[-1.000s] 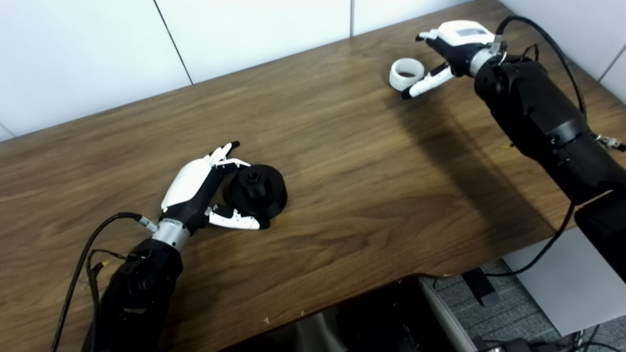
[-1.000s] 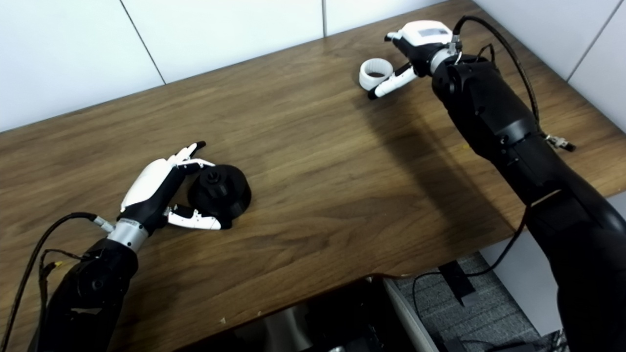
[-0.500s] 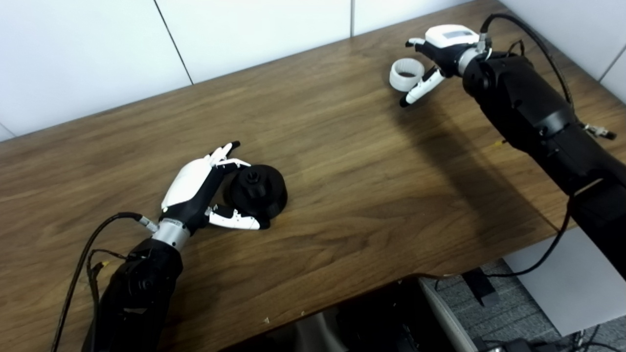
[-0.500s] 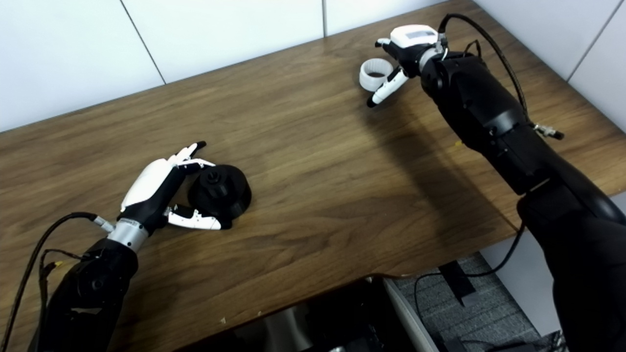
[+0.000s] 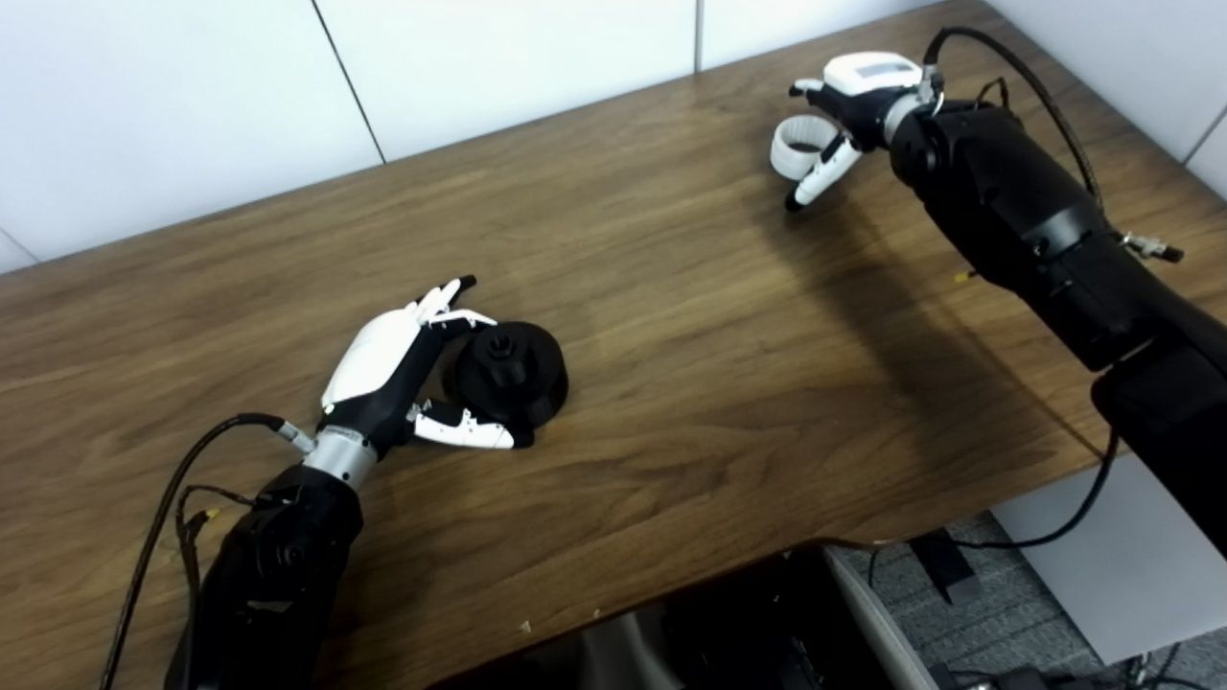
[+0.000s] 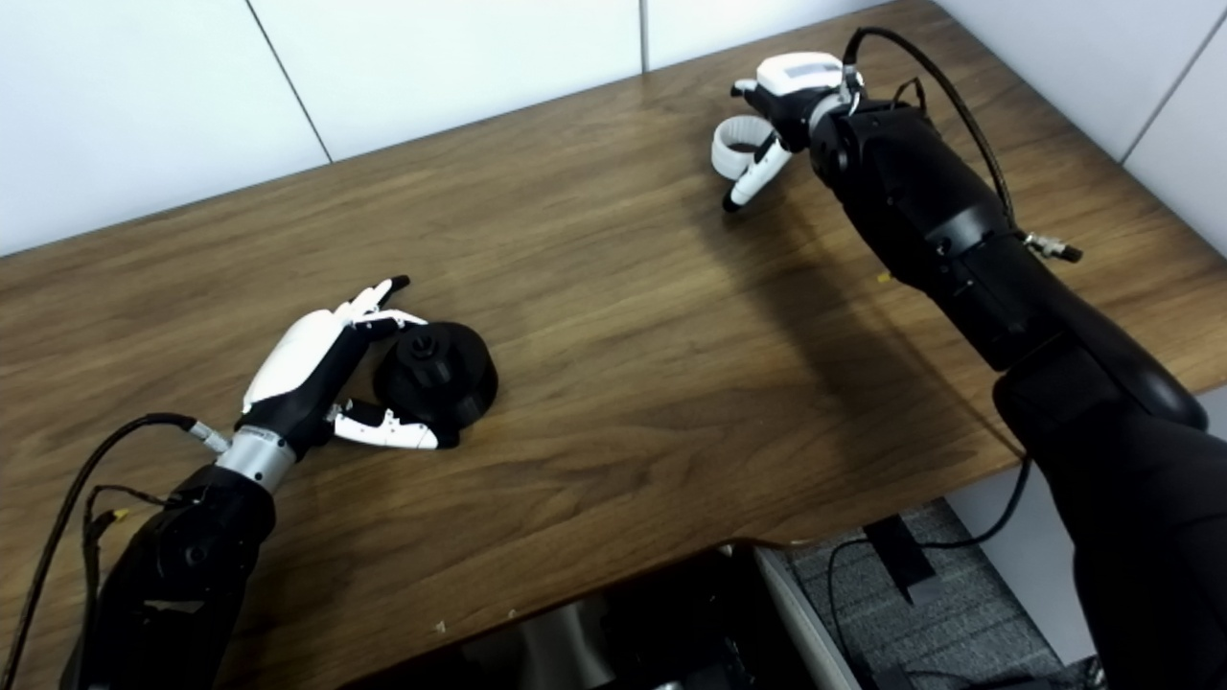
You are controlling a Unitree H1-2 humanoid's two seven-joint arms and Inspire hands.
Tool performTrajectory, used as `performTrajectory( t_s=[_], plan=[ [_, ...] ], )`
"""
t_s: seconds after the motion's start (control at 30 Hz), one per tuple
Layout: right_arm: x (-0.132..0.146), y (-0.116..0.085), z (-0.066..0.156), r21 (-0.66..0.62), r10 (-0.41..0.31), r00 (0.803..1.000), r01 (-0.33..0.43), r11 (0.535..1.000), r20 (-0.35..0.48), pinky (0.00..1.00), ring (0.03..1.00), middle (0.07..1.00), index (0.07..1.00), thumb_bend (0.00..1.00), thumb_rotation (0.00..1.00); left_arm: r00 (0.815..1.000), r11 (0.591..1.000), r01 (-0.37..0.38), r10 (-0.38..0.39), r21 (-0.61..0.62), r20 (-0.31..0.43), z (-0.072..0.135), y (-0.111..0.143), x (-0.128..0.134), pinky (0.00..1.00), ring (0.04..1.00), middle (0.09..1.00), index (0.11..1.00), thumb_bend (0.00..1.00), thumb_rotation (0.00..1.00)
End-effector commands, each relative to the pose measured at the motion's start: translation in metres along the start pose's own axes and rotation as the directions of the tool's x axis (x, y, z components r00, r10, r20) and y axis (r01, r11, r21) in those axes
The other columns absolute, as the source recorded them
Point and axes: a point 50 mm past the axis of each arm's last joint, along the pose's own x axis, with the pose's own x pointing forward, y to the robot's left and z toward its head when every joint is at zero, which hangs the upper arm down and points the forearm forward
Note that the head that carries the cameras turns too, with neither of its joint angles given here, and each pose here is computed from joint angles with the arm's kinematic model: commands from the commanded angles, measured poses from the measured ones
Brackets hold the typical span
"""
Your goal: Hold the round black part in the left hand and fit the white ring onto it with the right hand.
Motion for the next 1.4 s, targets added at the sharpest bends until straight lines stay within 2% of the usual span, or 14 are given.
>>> performTrajectory(
  t_s=[0.0,0.1,0.27,0.4,0.67,0.73,0.77,0.9,1.17,1.37],
  plan=[
    [0.003,-0.038,0.005,-0.016,-0.101,0.995,0.102,0.995,0.013,0.87,0.913,0.893,0.947,0.87,0.42,1.0,0.999,-0.001,0.0,0.034,0.007,-0.002,0.006,-0.001,1.0,1.0,1.0,0.633,1.0,0.33],
    [0.006,-0.04,0.008,-0.022,-0.099,0.995,0.099,0.995,0.013,0.89,0.931,0.895,0.945,0.86,0.42,1.0,0.999,0.002,-0.002,0.04,0.005,-0.001,0.006,-0.001,1.0,1.0,1.0,0.634,1.0,0.33],
    [0.009,-0.041,0.012,-0.013,-0.11,0.994,0.11,0.994,0.014,0.83,0.899,0.871,0.913,0.83,0.36,1.0,0.999,0.002,-0.002,0.044,0.004,-0.001,0.006,0.0,1.0,1.0,1.0,0.633,1.0,0.34],
    [0.012,-0.041,0.013,-0.003,-0.128,0.992,0.128,0.992,0.018,0.84,0.88,0.848,0.868,0.8,0.29,1.0,0.999,-0.002,0.002,0.037,0.006,0.0,0.006,-0.001,1.0,1.0,1.0,0.632,1.0,0.34],
    [0.013,-0.042,0.014,-0.028,-0.111,0.994,0.111,0.993,0.01,0.83,0.849,0.82,0.808,0.79,0.25,1.0,0.999,-0.002,0.001,0.033,0.007,0.0,0.007,-0.002,1.0,1.0,1.0,0.631,1.0,0.34],
    [0.014,-0.042,0.014,-0.05,-0.1,0.995,0.099,0.994,-0.002,0.86,0.875,0.834,0.806,0.79,0.25,1.0,0.999,-0.002,0.002,0.032,0.006,0.0,0.007,-0.002,1.0,1.0,1.0,0.631,1.0,0.34],
    [0.014,-0.042,0.014,-0.074,-0.093,0.996,0.092,0.993,-0.008,0.92,0.919,0.857,0.813,0.79,0.28,1.0,1.0,-0.001,0.001,0.032,0.007,0.0,0.008,-0.002,1.0,1.0,1.0,0.631,1.0,0.33],
    [0.016,-0.041,0.012,-0.128,-0.064,0.997,0.06,0.99,-0.031,0.99,0.985,0.891,0.822,0.81,0.31,1.0,0.999,0.002,-0.002,0.035,0.005,-0.001,0.008,-0.003,1.0,1.0,1.0,0.634,1.0,0.34],
    [0.014,-0.04,0.006,-0.164,-0.035,0.998,0.025,0.986,-0.059,0.96,0.995,0.903,0.827,0.84,0.33,1.0,1.0,-0.003,0.003,0.029,0.012,-0.002,0.009,-0.003,1.0,1.0,1.0,0.632,1.0,0.33],
    [0.014,-0.044,0.003,-0.187,-0.004,0.997,-0.01,0.982,-0.076,1.0,0.999,0.912,0.85,0.85,0.35,1.0,1.0,0.001,-0.001,0.026,0.012,-0.001,0.012,-0.003,1.0,1.0,1.0,0.636,1.0,0.33]
  ],
)
